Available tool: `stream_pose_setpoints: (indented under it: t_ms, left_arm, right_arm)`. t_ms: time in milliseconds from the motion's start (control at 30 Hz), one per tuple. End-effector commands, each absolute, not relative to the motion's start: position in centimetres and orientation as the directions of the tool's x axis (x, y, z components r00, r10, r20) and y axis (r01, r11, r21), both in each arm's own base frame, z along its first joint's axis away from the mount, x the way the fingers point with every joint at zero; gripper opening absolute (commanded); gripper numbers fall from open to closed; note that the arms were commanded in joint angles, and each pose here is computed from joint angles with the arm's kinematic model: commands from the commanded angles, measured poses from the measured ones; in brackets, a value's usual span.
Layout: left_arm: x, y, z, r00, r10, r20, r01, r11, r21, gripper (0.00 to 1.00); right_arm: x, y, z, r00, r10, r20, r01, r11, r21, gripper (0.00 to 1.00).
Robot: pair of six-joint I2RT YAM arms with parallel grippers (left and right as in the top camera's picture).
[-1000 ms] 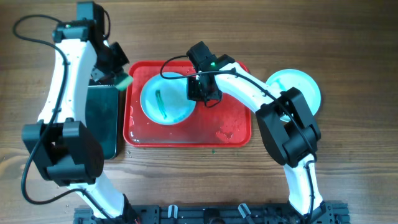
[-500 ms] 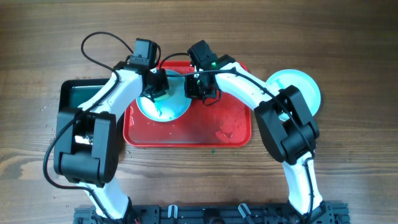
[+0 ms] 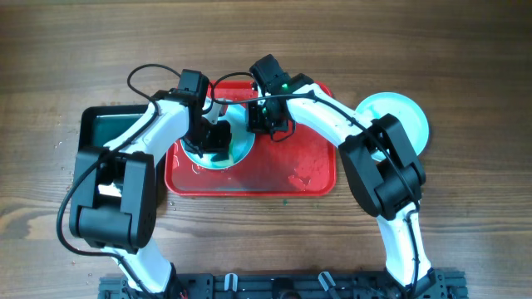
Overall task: Clean dirty plates on tray and stack at the side
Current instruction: 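Scrub the last plate with the sponge while the right gripper holds its rim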
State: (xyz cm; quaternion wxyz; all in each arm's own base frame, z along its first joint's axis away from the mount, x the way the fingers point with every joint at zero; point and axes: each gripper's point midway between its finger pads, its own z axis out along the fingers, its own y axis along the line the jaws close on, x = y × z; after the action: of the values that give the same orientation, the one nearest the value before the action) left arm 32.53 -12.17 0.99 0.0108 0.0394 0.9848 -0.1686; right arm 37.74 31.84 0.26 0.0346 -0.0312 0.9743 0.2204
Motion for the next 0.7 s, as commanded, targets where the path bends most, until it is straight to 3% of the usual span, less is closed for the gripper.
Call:
stream_pose_setpoints:
  t_ms: [0, 67, 133, 233, 300, 367, 433, 467, 533, 600, 667]
  left_arm:
    - [34.4, -5.4, -0.7, -0.979, -0.161, -0.127, -0.169, 0.984, 0.058, 0.04]
    - [36.3, -1.5, 0.4, -0.906, -0.299, -0.299, -0.37, 0.903, 0.218, 0.04]
    - [38.1, -0.2, 1.3, -0.86, -0.305, -0.409, -0.427, 0.869, 0.251, 0.04]
    - [39.6, 1.2, 2.7, -0.813, -0.283, -0.509, -0.474, 0.829, 0.296, 0.04]
    - [39.1, 1.2, 2.4, -0.826, -0.284, -0.487, -0.464, 0.833, 0.302, 0.04]
    - [37.1, -1.7, 0.5, -0.915, -0.253, -0.314, -0.328, 0.92, 0.215, 0.04]
    - [35.7, -6.3, -0.6, -0.979, -0.109, -0.17, -0.114, 0.993, 0.016, 0.04]
    - [35.0, -9.2, -0.5, -0.992, 0.005, -0.129, 0.022, 0.991, -0.133, 0.04]
    - [33.1, -14.9, 1.2, -0.966, 0.217, -0.143, 0.259, 0.856, -0.448, 0.04]
    - [33.4, -15.8, 1.7, -0.957, 0.231, -0.175, 0.288, 0.823, -0.489, 0.04]
    - [35.2, -14.3, 1.1, -0.965, 0.167, -0.203, 0.237, 0.886, -0.399, 0.04]
  right_arm:
    - [37.2, 31.5, -1.9, -0.998, -0.047, -0.046, -0.061, 0.913, 0.404, 0.04]
    - [37.2, 31.5, -1.9, -0.998, -0.047, -0.046, -0.062, 0.913, 0.404, 0.04]
    - [37.2, 31.5, -1.9, -0.998, -0.047, -0.047, -0.062, 0.913, 0.404, 0.04]
    - [37.2, 31.7, -1.9, -0.997, -0.053, -0.051, -0.069, 0.91, 0.408, 0.05]
    - [37.2, 31.7, -1.9, -0.997, -0.06, -0.054, -0.077, 0.911, 0.406, 0.04]
    - [37.3, 31.8, -1.9, -0.996, -0.064, -0.059, -0.083, 0.91, 0.406, 0.04]
    - [37.3, 31.8, -1.9, -0.996, -0.064, -0.061, -0.083, 0.91, 0.407, 0.04]
    - [37.3, 31.8, -1.8, -0.996, -0.064, -0.062, -0.083, 0.909, 0.408, 0.05]
    - [37.3, 31.8, -1.8, -0.996, -0.064, -0.062, -0.083, 0.909, 0.408, 0.04]
    - [37.3, 31.8, -1.9, -0.996, -0.064, -0.061, -0.083, 0.91, 0.407, 0.04]
    - [37.2, 31.8, -1.9, -0.996, -0.064, -0.058, -0.082, 0.91, 0.407, 0.04]
